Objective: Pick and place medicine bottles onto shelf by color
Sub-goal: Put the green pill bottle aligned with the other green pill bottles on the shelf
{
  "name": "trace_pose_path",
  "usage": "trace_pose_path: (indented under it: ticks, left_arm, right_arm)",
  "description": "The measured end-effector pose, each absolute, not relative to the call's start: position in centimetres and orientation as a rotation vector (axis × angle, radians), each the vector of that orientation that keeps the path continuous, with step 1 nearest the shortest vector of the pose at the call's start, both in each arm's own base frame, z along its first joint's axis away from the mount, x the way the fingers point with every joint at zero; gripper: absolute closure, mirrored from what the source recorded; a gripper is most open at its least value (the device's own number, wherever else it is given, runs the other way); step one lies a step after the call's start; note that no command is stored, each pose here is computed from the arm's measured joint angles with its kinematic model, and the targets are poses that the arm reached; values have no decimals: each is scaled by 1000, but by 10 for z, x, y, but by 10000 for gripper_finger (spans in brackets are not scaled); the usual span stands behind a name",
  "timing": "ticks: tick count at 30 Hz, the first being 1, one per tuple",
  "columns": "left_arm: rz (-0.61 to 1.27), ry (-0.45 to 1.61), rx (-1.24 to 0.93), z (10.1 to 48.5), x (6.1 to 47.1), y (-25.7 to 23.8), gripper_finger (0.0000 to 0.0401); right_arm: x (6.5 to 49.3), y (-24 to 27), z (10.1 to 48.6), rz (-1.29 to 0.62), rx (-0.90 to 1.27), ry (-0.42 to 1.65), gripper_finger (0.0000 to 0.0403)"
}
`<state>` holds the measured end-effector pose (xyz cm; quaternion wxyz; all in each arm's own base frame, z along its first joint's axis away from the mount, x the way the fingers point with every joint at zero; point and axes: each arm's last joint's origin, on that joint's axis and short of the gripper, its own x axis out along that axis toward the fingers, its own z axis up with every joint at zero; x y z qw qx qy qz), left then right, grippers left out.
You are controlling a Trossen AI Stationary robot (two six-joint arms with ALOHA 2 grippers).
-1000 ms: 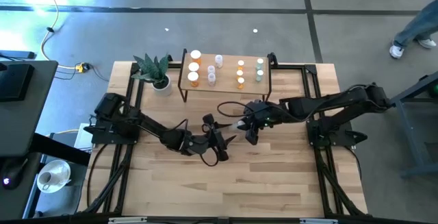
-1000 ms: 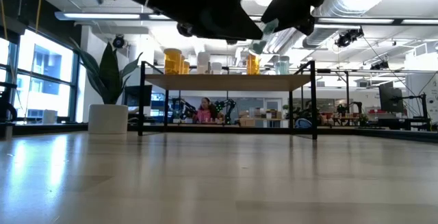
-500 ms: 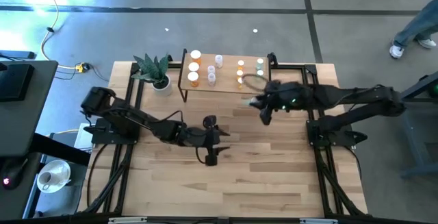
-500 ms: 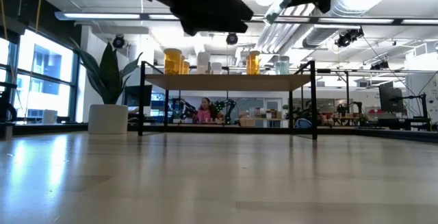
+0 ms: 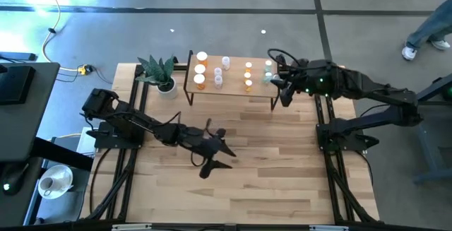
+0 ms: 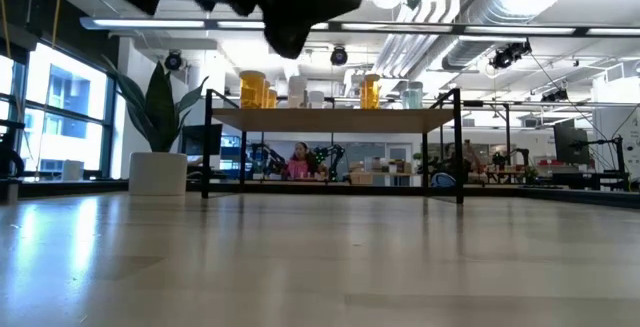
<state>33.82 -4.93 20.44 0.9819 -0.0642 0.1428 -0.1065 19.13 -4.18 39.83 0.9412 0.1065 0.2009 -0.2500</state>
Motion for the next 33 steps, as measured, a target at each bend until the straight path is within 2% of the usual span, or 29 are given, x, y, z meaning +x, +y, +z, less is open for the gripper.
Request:
trace_pose_path:
  ticks: [6,13,24,33]
  left_arm:
    - [-206,157,-218,182,314,-42,187]
    - [-186,158,-275,169,301,-36,187]
    - [-210,83,-249,196,288,-39,187]
    - [-253,106,-208,197,284,-51,187]
  right_arm:
    - [195,-53,411,-580,241,549,297]
    - [215,-66,394,-597,303,807,297]
    - [249,-88,356,-581,381,1013,297]
    - [260,-107,337,-597,438,1086,297]
